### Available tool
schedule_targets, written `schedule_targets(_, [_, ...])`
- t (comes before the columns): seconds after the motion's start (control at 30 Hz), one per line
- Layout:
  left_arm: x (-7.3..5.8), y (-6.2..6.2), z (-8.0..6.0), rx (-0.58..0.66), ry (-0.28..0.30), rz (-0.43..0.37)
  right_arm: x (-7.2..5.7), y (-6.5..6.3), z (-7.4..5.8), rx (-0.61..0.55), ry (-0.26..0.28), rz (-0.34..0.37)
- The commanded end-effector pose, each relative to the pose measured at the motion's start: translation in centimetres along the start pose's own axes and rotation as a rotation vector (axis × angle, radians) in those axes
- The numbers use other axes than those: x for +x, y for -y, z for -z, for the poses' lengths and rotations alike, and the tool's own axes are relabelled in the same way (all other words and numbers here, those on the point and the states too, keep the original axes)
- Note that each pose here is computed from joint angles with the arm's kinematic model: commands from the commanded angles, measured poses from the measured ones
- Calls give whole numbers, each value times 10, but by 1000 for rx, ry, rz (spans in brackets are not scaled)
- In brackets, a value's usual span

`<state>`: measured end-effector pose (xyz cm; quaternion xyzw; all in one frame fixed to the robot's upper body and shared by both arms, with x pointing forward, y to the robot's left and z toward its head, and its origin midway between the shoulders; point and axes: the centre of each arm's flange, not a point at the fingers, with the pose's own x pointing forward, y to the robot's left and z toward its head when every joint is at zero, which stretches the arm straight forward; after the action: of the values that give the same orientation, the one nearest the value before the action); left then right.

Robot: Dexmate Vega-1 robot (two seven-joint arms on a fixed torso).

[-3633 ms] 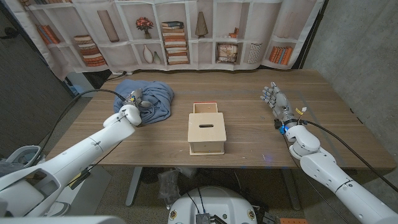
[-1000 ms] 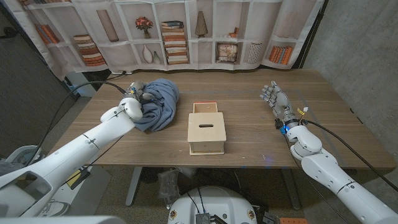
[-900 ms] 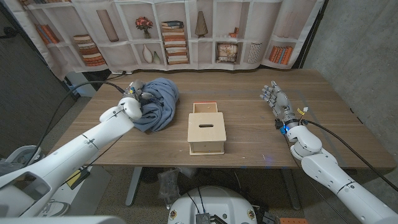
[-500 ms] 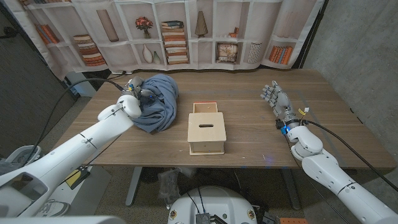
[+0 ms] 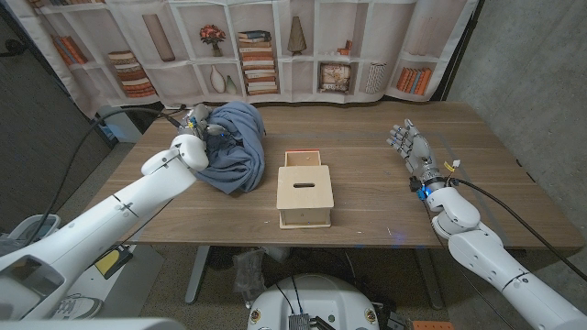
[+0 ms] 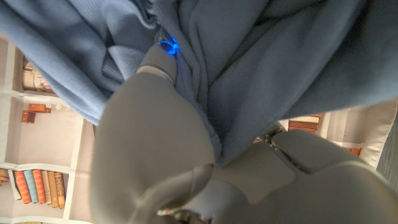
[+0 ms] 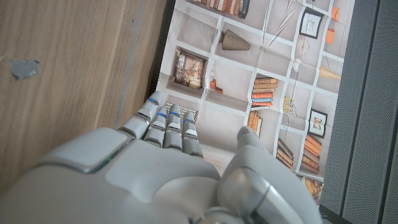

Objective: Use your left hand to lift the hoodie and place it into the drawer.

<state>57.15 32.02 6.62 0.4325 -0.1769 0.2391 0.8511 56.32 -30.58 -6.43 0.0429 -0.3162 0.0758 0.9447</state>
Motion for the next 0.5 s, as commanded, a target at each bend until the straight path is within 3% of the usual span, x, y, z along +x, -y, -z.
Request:
schedule_targets(0.03, [-9, -11, -8, -2, 13, -28, -5, -1, -4, -7, 1, -6])
schedule_targets(0.5, [-9, -19, -8, -17, 28, -45, -5, -5, -7, -17, -3, -6])
